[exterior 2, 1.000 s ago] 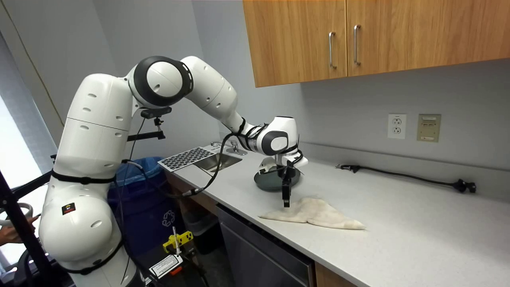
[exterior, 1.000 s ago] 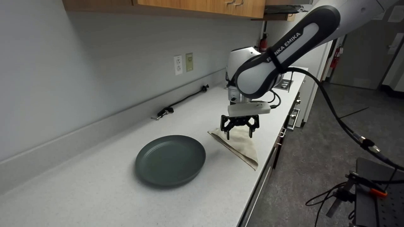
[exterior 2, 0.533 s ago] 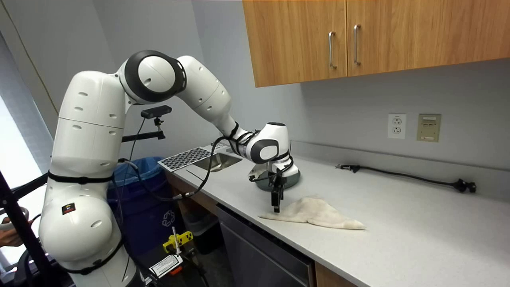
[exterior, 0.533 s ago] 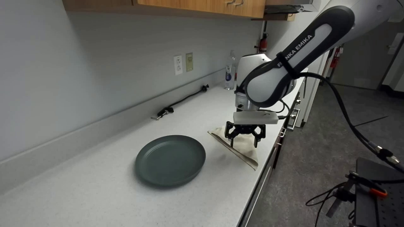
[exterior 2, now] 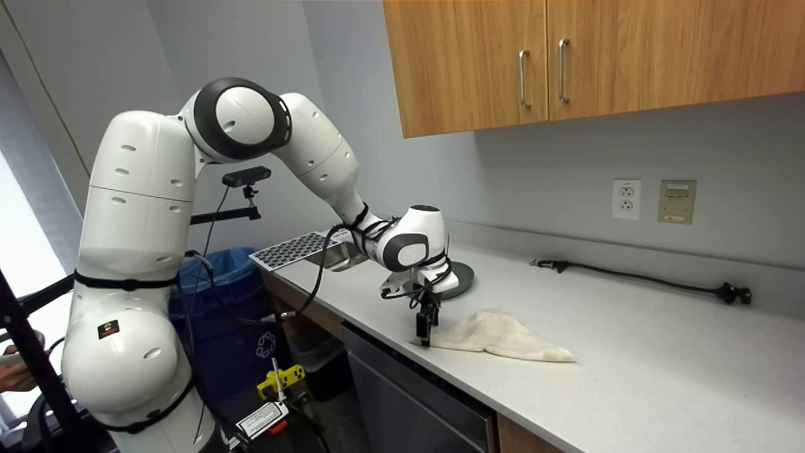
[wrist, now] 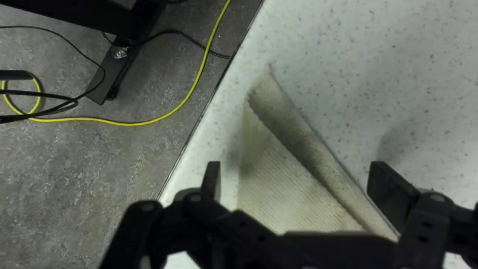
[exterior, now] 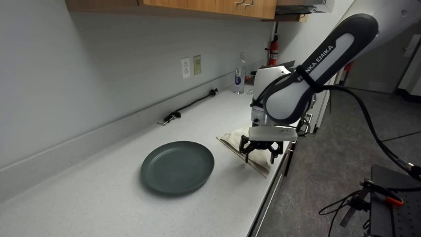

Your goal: Fold up the white towel on the counter.

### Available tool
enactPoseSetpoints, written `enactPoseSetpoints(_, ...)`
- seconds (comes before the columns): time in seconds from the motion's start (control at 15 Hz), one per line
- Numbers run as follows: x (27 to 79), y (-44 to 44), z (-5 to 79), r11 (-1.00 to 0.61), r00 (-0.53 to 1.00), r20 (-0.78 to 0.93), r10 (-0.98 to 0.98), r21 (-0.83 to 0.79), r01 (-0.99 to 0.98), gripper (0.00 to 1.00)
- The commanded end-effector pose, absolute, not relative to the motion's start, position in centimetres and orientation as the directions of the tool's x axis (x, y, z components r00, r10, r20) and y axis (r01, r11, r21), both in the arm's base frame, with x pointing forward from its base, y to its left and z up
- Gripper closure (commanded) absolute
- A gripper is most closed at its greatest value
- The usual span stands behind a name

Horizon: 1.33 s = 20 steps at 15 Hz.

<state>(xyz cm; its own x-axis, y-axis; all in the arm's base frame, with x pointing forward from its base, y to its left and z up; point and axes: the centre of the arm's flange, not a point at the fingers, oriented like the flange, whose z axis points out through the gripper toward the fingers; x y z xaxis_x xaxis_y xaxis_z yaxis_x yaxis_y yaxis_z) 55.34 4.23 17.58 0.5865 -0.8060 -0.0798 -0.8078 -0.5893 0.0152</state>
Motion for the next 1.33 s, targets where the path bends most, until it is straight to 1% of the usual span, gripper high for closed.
enactPoseSetpoints(0.0,53.8,4.7,17.8,-0.571,0.571,-0.069,-0.818,-0.013,-0.821,0.05)
enactPoseSetpoints(0.13,53.8,4.8,17.6,-0.570,0.570,-0.069,-0.819,-0.015,-0.821,0.29)
enactPoseSetpoints(0.2,53.8,4.8,17.6,-0.571,0.571,-0.066,-0.818,-0.018,-0.821,0.32)
enactPoseSetpoints(0.27,53.8,4.9,17.6,-0.572,0.572,-0.065,-0.818,-0.018,-0.820,0.39)
enactPoseSetpoints(0.53,54.0,4.8,18.1,-0.572,0.572,-0.055,-0.818,-0.027,-0.820,0.71)
enactPoseSetpoints(0.67,54.0,4.8,18.4,-0.572,0.573,-0.053,-0.818,-0.027,-0.820,0.85)
enactPoseSetpoints(0.73,53.9,4.9,18.7,-0.572,0.572,-0.054,-0.818,-0.027,-0.820,0.94)
enactPoseSetpoints(0.8,53.7,5.0,19.1,-0.575,0.575,-0.059,-0.816,-0.030,-0.818,0.99)
enactPoseSetpoints(1.0,53.3,5.8,20.2,-0.599,0.600,-0.091,-0.795,-0.037,-0.800,1.00)
enactPoseSetpoints(1.27,52.7,7.8,22.9,-0.665,0.661,-0.216,-0.719,-0.066,-0.744,0.99)
